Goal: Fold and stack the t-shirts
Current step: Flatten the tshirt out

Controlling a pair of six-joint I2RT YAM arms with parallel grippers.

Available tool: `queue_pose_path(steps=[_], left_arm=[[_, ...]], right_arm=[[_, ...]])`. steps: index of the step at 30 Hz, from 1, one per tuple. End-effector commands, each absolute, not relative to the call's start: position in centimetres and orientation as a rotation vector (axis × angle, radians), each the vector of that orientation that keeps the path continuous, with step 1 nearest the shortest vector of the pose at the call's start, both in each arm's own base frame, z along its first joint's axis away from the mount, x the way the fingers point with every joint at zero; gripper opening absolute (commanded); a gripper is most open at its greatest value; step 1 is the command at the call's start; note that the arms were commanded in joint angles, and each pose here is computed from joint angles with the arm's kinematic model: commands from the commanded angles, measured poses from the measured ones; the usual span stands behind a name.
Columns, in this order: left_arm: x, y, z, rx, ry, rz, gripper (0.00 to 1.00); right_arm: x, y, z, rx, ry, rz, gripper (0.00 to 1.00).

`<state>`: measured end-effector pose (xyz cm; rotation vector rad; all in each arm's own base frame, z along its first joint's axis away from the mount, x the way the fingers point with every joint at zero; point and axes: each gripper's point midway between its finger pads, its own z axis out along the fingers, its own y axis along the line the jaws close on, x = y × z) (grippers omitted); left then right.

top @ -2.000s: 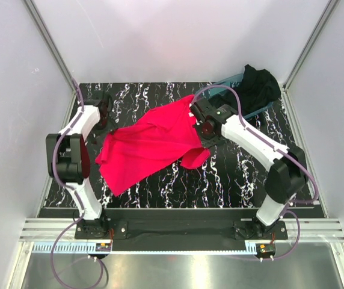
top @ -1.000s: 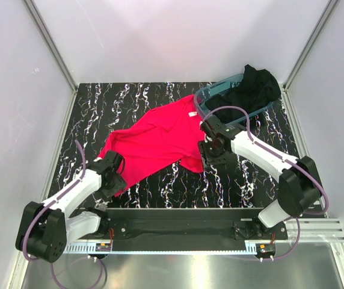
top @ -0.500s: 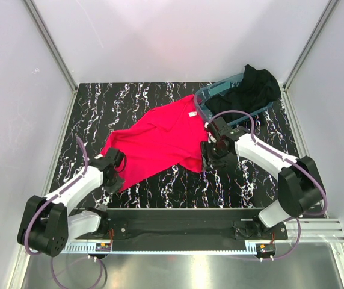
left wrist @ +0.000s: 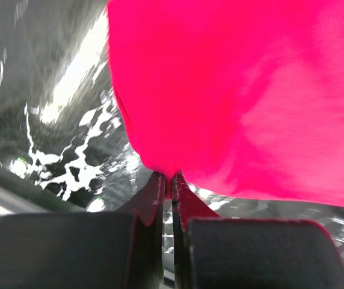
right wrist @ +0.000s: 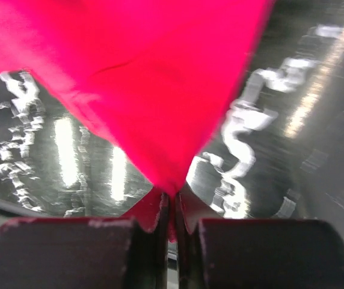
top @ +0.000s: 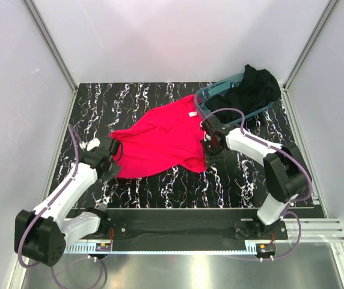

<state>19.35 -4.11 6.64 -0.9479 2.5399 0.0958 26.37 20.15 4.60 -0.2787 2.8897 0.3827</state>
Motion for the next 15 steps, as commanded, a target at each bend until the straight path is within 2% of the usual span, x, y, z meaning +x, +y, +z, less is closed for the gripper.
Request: queue_pose_path(steps=[1,4,7,11,12,13,15], left_arm=[[21.9,-3.4,11.6,-0.847,2.403,0.07,0.0],[22.9,-3.6,14.8,-0.798,2.328,0.004,0.0],[23.1,-2.9,17.2,-0.798,2.27,0.016,0.0],[22.4,-1.6,18.6,-0.829,2.237,0.085,0.0],[22.3,-1.0,18.9,-0.843,2.214,0.114,0.0],[22.2,-0.8,19.1,-0.845,2.206,0.126,0.0],[21.8,-0.1,19.2,-0.85,2.196,0.163,0.0]], right_arm=[[28.5,17.1,8.6,-0.263,2.798,0.159,0.05],[29.2,15.2,13.5,-0.275,2.706,0.052,0.05],[29.4,16.4,17.7,-0.375,2.624,0.125,0.06],[26.4,22.5,16.8,-0.61,2.673,0.262,0.06],[26.1,25.1,16.0,-0.658,2.678,0.317,0.09],[24.5,27.8,15.6,-0.73,2.692,0.433,0.21],[21.9,32.2,15.7,-0.792,2.728,0.651,0.29]])
